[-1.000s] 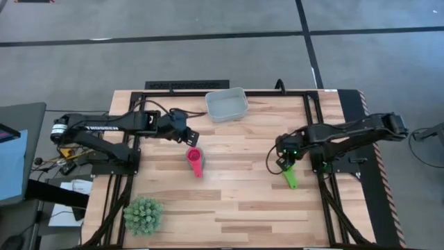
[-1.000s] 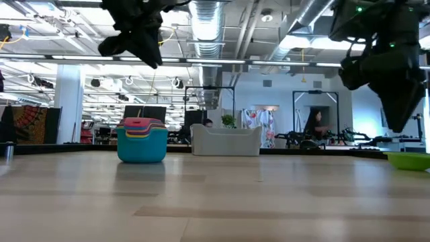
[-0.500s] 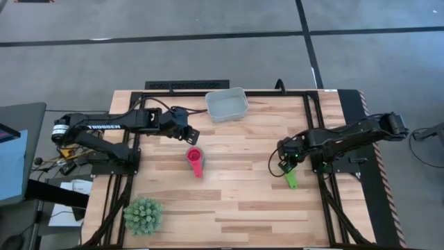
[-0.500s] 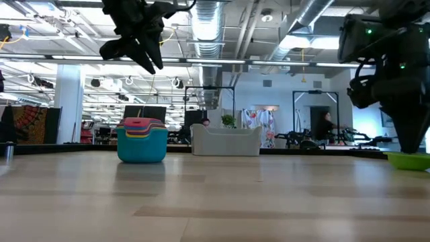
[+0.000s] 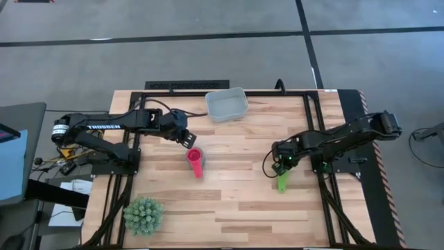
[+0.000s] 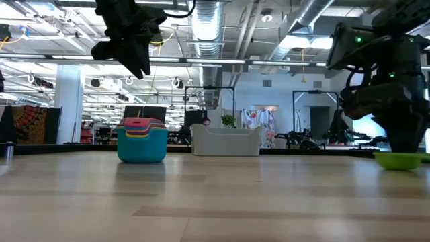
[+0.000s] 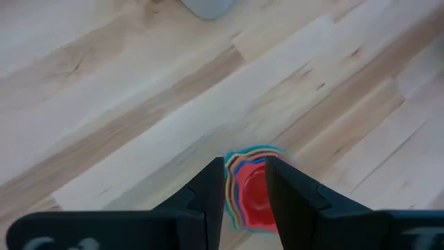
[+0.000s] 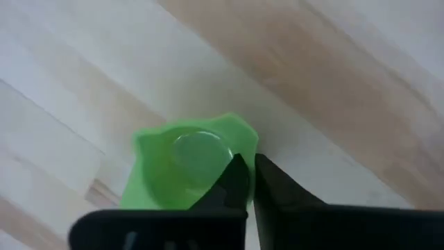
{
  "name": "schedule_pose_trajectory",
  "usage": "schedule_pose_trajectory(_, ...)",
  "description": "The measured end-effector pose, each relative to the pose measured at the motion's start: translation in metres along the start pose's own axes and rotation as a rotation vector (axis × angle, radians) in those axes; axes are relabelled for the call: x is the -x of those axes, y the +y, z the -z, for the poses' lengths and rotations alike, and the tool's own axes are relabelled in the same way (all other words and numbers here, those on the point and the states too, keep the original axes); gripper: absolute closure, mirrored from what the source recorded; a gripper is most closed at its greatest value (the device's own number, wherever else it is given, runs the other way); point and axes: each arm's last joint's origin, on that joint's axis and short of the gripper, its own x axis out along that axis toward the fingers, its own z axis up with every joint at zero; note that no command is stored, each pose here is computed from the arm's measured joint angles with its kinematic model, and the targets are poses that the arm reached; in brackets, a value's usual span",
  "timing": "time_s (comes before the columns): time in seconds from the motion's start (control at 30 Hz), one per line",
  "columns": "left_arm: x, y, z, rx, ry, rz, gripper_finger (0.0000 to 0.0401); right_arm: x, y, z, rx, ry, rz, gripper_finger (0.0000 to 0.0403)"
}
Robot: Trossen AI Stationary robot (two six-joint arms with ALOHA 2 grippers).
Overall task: Nest measuring cups in basket
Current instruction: Stack the green measuring cup on the pink measuring cup
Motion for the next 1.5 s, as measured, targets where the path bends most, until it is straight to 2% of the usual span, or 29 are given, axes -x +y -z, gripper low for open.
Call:
schedule_pose_trajectory(0.1,0.001,0.002,0.002,-0.038,0.028,-0.015,0.0308,0.006,0.009,-0.006,-0.034,-0.049,-0.050,0.0394)
schedule_pose_trajectory(0.33,0.005,0.011,0.008,-0.059,0.092,-0.066,0.0308,0.031,0.044,-0.030,-0.077,-0.199,-0.190,0.0391)
schedule_pose_trajectory(0.6,0.013,0.019,0.010,-0.093,0.102,-0.110,0.0308,0.053,0.089,-0.070,-0.050,-0.276,-0.263,0.0392)
schedule_pose_trajectory(0.83,0.033,0.032,0.006,-0.064,0.036,-0.108,0.0308,0.064,0.136,-0.106,-0.026,-0.330,-0.297,0.0393)
schedule_pose_trajectory(1.0,0.054,0.044,0.006,-0.040,-0.055,-0.108,0.0308,0.072,0.170,-0.129,0.003,-0.384,-0.365,0.0390)
schedule_pose_trajectory(1.23,0.072,0.052,0.007,-0.077,-0.127,-0.107,0.0308,0.068,0.210,-0.166,0.017,-0.453,-0.454,0.0393)
schedule_pose_trajectory(1.4,0.075,0.055,0.009,-0.133,-0.121,-0.113,0.0308,0.056,0.234,-0.190,0.121,-0.461,-0.476,0.0391)
schedule_pose_trajectory(1.5,0.075,0.057,0.010,-0.161,-0.107,-0.126,0.0308,0.048,0.243,-0.201,0.195,-0.449,-0.440,0.0393)
